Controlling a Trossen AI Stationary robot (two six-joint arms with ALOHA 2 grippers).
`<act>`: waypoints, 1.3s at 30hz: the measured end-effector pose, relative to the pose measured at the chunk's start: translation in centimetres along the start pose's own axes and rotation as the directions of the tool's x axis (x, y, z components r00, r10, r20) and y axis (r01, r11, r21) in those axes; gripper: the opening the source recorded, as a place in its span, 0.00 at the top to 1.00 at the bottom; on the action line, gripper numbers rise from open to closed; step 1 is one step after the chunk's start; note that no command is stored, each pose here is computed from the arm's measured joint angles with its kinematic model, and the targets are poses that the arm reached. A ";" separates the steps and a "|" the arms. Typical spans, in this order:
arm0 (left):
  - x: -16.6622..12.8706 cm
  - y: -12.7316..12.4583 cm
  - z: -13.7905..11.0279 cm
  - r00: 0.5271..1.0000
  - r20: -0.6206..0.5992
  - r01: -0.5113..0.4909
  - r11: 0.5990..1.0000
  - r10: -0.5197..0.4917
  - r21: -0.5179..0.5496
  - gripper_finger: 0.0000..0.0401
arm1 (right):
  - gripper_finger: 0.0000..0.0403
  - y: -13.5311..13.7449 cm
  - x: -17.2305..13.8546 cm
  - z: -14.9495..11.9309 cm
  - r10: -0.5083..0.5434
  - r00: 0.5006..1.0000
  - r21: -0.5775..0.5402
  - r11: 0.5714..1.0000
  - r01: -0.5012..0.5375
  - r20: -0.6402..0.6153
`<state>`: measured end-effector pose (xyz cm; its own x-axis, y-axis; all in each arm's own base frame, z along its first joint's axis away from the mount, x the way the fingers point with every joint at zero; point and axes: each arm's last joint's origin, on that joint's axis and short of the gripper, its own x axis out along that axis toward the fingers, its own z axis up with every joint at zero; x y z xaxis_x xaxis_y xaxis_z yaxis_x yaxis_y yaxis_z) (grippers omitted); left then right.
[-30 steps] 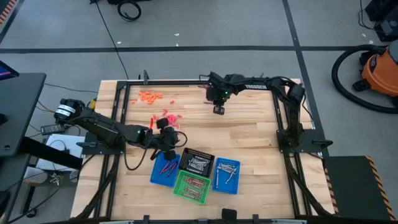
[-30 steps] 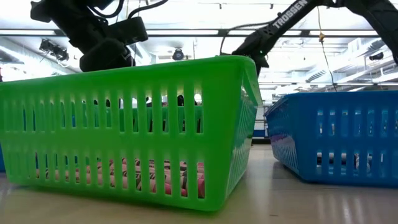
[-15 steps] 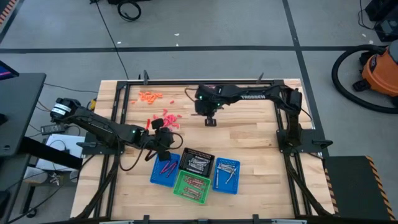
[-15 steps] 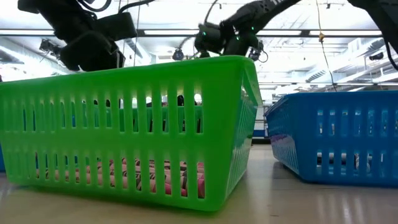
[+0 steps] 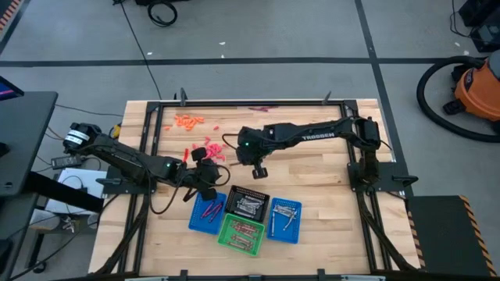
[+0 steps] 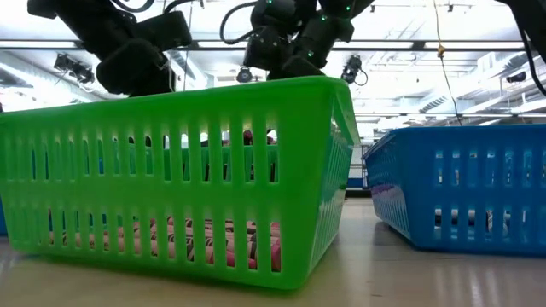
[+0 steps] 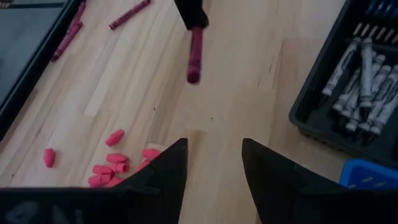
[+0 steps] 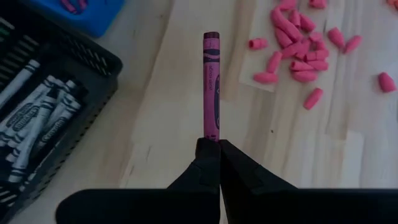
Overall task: Sort crayons
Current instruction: Put the dark red crayon into the left blue bin
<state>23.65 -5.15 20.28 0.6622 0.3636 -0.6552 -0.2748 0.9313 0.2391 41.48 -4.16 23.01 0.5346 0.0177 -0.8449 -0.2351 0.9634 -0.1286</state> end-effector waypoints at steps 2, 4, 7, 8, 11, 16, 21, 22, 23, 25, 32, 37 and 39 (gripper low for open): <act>0.0 -0.1 0.2 1.000 0.017 0.004 1.000 -0.004 -0.008 0.56 | 0.98 0.4 0.0 0.1 0.003 1.000 -0.007 1.000 -0.003 0.001; 0.0 -0.1 0.4 0.999 0.034 0.007 1.000 -0.006 -0.011 0.53 | 0.98 0.6 0.0 0.2 0.006 1.000 -0.013 1.000 -0.006 0.003; 0.3 -0.4 0.6 0.998 0.057 0.010 1.000 -0.011 0.003 0.48 | 0.98 1.0 0.1 0.5 0.008 1.000 -0.022 1.000 -0.008 0.012; 0.4 -0.4 0.6 0.998 0.055 0.009 1.000 -0.010 0.012 0.47 | 0.98 1.1 0.1 0.5 0.009 1.000 -0.024 1.000 -0.009 0.014; 1.0 -0.5 0.8 0.998 0.070 0.005 1.000 -0.006 0.012 0.45 | 0.98 1.4 0.1 0.7 0.011 1.000 -0.024 1.000 -0.011 0.023; 1.8 -0.1 0.9 0.998 0.069 -0.016 1.000 0.017 -0.010 0.44 | 0.98 2.0 0.1 1.0 0.017 0.999 -0.022 1.000 -0.017 0.032; 1.9 0.0 1.4 0.995 0.100 -0.015 1.000 0.017 -0.025 0.44 | 0.98 2.4 0.1 1.2 0.017 0.999 -0.010 1.000 -0.017 0.048; 1.9 0.0 1.4 0.994 0.105 -0.008 1.000 0.010 -0.021 0.44 | 0.98 2.4 0.1 1.3 0.017 0.999 -0.010 1.000 -0.017 0.049; 1.9 0.0 1.5 0.994 0.110 -0.002 1.000 0.004 -0.021 0.44 | 0.98 2.4 0.1 1.3 0.017 0.999 -0.011 1.000 -0.016 0.050; 1.9 -0.1 1.7 0.992 0.123 0.021 0.999 -0.018 -0.026 0.44 | 0.98 2.5 0.1 1.4 0.015 0.998 -0.012 1.000 -0.015 0.055; 1.9 -0.1 1.7 0.991 0.130 0.027 0.999 -0.023 -0.030 0.52 | 0.98 2.4 0.1 1.5 0.010 0.997 -0.008 1.000 -0.010 0.071; 1.9 -0.1 1.7 0.991 0.129 0.028 0.999 -0.024 -0.031 0.63 | 0.98 2.4 0.1 1.6 0.009 0.997 0.001 1.000 -0.009 0.079; 1.9 -0.1 1.7 0.991 0.129 0.028 0.999 -0.024 -0.032 0.68 | 0.98 2.4 0.1 1.6 0.009 0.997 0.005 1.000 -0.009 0.079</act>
<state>26.14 -4.52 20.25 0.7530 0.3412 -0.5626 -0.2783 0.9400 0.1977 42.27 -1.42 23.44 0.5951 0.0476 -0.8023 -0.2363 0.9645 -0.1181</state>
